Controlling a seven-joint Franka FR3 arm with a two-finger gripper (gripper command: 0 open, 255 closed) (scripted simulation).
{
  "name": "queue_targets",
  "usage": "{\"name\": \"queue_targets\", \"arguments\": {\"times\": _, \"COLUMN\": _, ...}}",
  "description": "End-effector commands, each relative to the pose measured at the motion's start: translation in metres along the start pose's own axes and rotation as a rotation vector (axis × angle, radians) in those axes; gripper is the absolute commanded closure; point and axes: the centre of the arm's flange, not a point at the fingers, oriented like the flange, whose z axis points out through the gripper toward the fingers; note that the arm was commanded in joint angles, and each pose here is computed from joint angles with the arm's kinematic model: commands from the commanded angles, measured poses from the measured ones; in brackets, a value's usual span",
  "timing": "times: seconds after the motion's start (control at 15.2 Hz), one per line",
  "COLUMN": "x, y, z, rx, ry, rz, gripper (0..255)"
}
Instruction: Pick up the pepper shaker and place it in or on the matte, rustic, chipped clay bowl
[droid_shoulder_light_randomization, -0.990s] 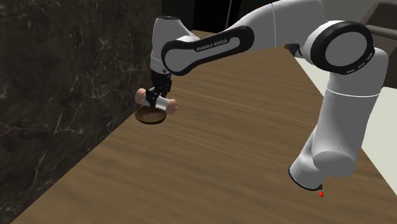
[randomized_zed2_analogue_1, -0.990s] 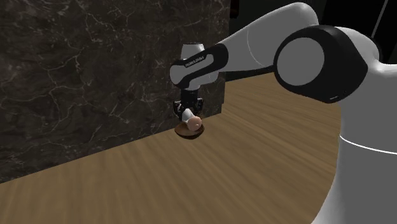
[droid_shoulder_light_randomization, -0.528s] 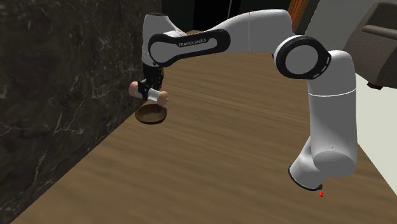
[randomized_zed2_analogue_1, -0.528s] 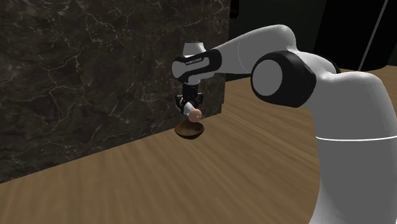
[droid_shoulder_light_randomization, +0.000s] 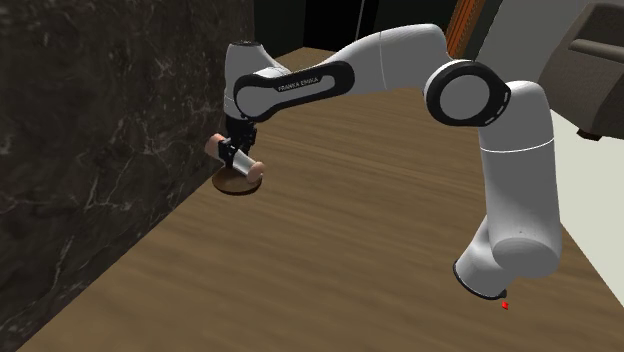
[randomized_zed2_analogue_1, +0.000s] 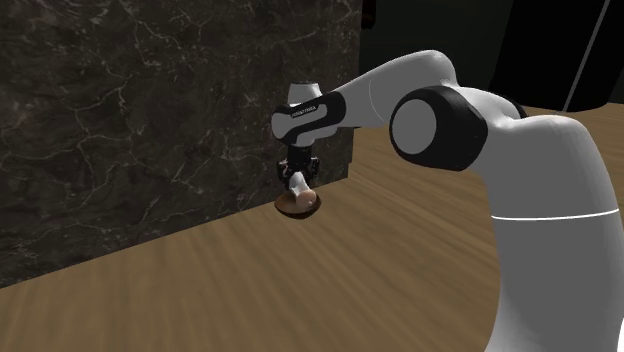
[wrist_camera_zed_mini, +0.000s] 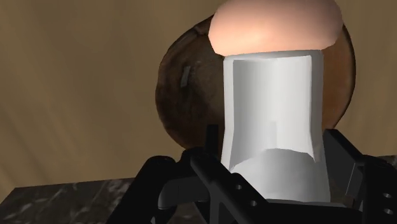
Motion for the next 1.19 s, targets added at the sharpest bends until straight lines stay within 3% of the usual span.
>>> {"name": "queue_targets", "arguments": {"times": 0.0, "x": 0.000, "y": 0.002, "z": 0.009, "rx": 0.000, "ry": 0.014, "rz": 0.003, "gripper": 255}}
{"name": "queue_targets", "arguments": {"times": 0.2, "x": -0.002, "y": 0.003, "z": 0.027, "rx": 0.000, "ry": 0.014, "rz": 0.003, "gripper": 255}}
{"name": "queue_targets", "arguments": {"times": 0.73, "x": -0.002, "y": 0.003, "z": 0.027, "rx": 0.000, "ry": 0.014, "rz": 0.003, "gripper": 255}}
{"name": "queue_targets", "arguments": {"times": 0.79, "x": -0.002, "y": 0.003, "z": 0.026, "rx": 0.000, "ry": 0.014, "rz": 0.003, "gripper": 0}}
{"name": "queue_targets", "arguments": {"times": 1.12, "x": -0.002, "y": 0.003, "z": 0.027, "rx": 0.000, "ry": 0.014, "rz": 0.003, "gripper": 0}}
